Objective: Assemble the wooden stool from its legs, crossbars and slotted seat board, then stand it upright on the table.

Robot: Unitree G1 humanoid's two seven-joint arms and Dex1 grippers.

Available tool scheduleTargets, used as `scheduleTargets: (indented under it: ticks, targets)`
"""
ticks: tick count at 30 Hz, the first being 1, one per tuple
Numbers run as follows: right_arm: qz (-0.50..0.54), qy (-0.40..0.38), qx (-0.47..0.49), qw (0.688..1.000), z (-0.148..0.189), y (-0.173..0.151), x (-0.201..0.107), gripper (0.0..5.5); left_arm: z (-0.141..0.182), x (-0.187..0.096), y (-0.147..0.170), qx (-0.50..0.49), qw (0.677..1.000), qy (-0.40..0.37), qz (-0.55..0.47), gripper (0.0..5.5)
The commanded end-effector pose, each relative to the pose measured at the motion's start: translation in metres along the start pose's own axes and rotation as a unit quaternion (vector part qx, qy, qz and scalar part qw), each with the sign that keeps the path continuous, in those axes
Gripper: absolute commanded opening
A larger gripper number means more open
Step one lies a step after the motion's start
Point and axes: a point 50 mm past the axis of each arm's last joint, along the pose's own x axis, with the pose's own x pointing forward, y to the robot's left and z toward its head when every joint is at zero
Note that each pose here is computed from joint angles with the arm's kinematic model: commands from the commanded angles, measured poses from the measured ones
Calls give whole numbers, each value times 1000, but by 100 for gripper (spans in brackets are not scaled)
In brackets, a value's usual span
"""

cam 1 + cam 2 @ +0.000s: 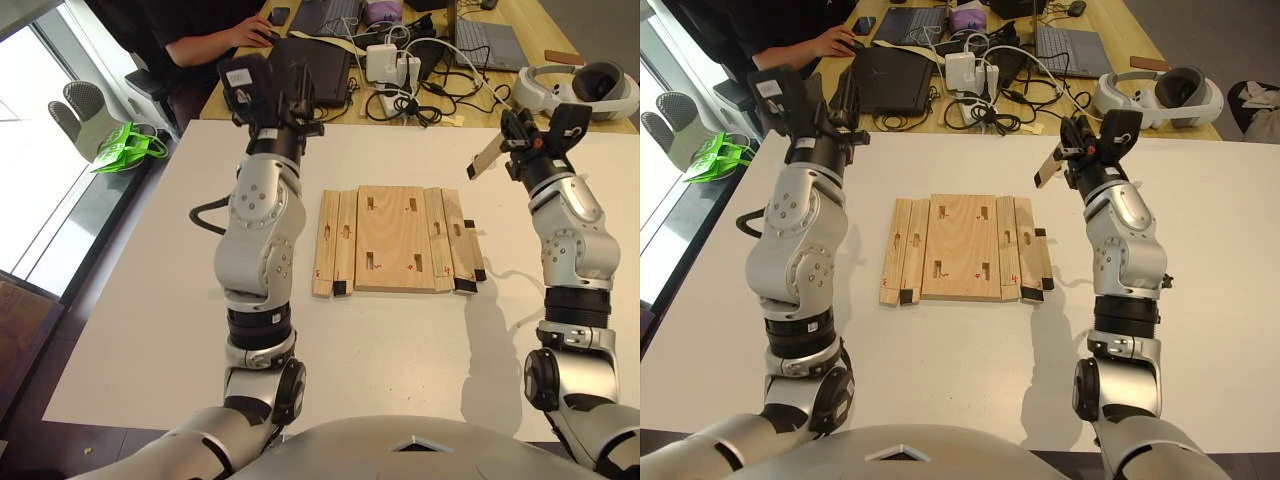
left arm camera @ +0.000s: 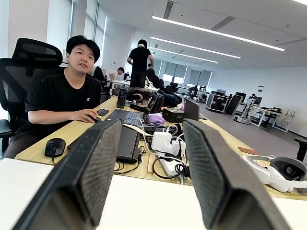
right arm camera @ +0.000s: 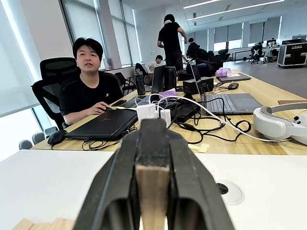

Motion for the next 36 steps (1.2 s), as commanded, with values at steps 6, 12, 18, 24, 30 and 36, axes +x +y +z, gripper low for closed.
scheduleTargets:
  ticks: [6, 12, 18, 24, 30, 36]
  targets:
    - [-92, 7, 16, 996, -41, -31, -44, 38, -9, -8, -7, 6, 999, 33, -40, 235]
    - [-64, 11, 64, 996, -50, -31, -45, 38, -14, -16, -19, -9, 998, 43, -43, 235]
    - [-42, 8, 133, 990, -47, -29, -45, 38, -18, -22, -32, -21, 997, 52, -49, 235]
    - [-32, -11, 189, 981, -37, -24, -30, 38, -20, -25, -35, -28, 997, 55, -43, 235]
    - [-45, 27, 202, 978, -51, -22, -33, 38, -21, -27, -35, -28, 997, 58, -41, 235]
    - [-65, 83, 221, 969, -73, -24, -52, 38, -20, -27, -36, -29, 997, 57, -39, 235]
